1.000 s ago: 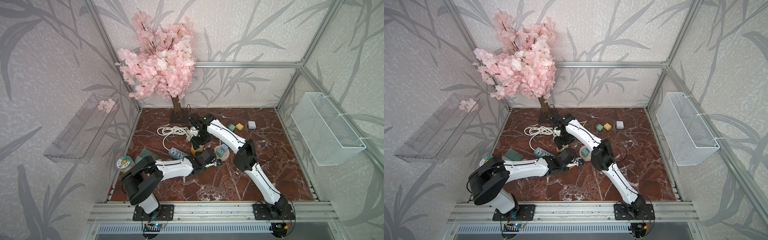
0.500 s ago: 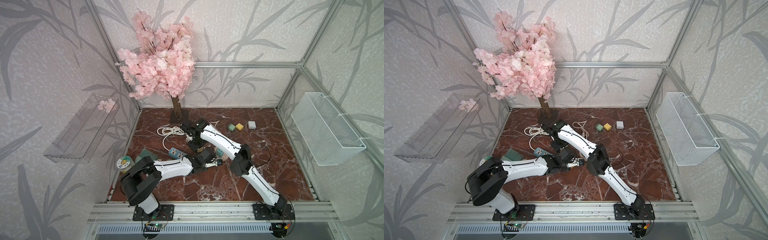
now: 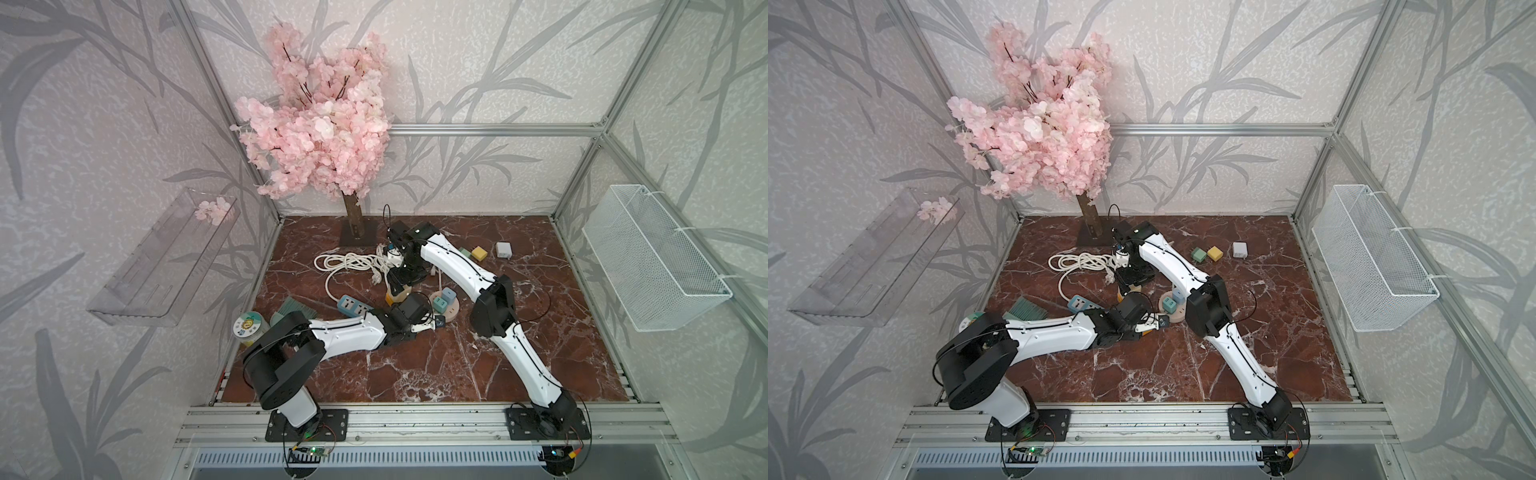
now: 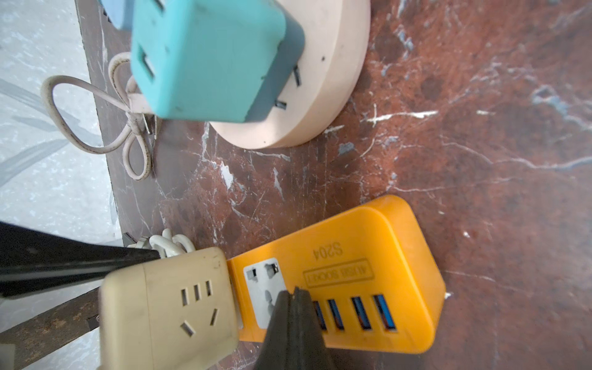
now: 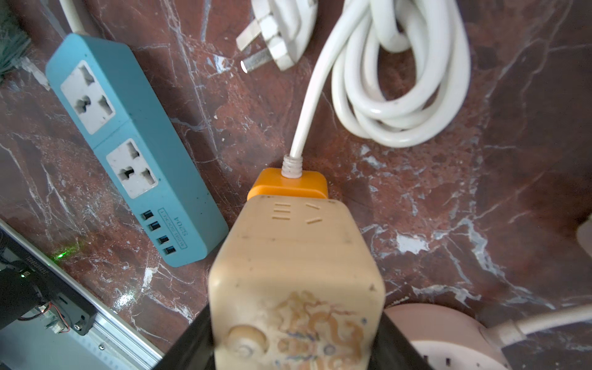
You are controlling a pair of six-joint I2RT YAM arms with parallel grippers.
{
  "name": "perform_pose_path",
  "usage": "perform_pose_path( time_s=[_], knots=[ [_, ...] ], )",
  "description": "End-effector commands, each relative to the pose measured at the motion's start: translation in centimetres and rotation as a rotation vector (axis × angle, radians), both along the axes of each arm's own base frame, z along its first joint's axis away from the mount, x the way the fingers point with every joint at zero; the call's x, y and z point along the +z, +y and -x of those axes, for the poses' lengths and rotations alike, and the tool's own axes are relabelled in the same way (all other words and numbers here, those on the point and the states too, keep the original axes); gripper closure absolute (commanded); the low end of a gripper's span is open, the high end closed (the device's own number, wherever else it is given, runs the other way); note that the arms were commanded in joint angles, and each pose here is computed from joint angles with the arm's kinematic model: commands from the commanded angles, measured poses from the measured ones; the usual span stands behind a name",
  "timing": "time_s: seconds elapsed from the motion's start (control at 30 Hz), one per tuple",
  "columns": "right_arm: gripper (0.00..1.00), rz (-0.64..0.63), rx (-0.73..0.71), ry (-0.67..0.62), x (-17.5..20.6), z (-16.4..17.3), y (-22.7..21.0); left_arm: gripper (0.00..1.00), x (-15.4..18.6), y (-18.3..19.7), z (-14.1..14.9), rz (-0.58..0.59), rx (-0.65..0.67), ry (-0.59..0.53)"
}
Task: Pull the plug off the socket
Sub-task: Remove the plug from the socket.
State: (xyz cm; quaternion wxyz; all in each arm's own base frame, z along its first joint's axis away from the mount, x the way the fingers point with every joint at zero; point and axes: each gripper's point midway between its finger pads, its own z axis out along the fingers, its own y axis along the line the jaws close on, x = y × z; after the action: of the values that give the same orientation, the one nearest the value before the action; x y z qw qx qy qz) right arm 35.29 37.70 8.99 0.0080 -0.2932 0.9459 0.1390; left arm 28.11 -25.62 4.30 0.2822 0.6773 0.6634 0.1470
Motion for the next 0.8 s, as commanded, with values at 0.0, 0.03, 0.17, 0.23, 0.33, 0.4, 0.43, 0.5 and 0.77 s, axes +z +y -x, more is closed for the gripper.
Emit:
perform_pose_path(
  time_s=[0.0, 0.03, 0.17, 0.23, 0.33, 0.4, 0.43, 0.5, 0.77],
  knots=[
    [1.00, -0.009, 0.018, -0.143, 5.6, 0.7, 0.5, 1.00, -7.7, 6.5, 7.4, -0.260, -0.023, 0.348],
    [1.00, 0.048, 0.031, -0.188, 5.4, 0.7, 0.1, 1.00, -7.7, 6.5, 7.4, -0.261, -0.023, 0.349],
    [1.00, 0.230, 0.074, -0.300, 4.8, 1.0, -0.7, 1.00, -7.8, 6.5, 7.5, -0.260, -0.027, 0.354],
    [1.00, 0.293, 0.082, -0.344, 4.6, 0.9, -1.1, 1.00, -7.8, 6.5, 7.6, -0.259, -0.028, 0.359],
    [1.00, 0.277, 0.081, -0.336, 4.7, 1.0, -0.8, 1.00, -7.8, 6.4, 7.7, -0.254, -0.029, 0.367],
    [1.00, 0.194, 0.078, -0.287, 5.0, 1.4, 0.1, 1.00, -7.7, 6.4, 7.7, -0.256, -0.028, 0.369],
    [1.00, 0.125, 0.065, -0.240, 5.4, 1.5, 0.5, 1.00, -7.8, 6.5, 7.7, -0.259, -0.028, 0.370],
    [1.00, -0.011, 0.049, -0.155, 6.2, 1.8, 1.6, 1.00, -7.8, 6.5, 7.8, -0.259, -0.028, 0.372],
    [1.00, -0.305, 0.010, 0.079, 8.2, 1.8, 2.8, 1.00, -8.1, 6.6, 8.0, -0.258, -0.025, 0.380]
  ],
)
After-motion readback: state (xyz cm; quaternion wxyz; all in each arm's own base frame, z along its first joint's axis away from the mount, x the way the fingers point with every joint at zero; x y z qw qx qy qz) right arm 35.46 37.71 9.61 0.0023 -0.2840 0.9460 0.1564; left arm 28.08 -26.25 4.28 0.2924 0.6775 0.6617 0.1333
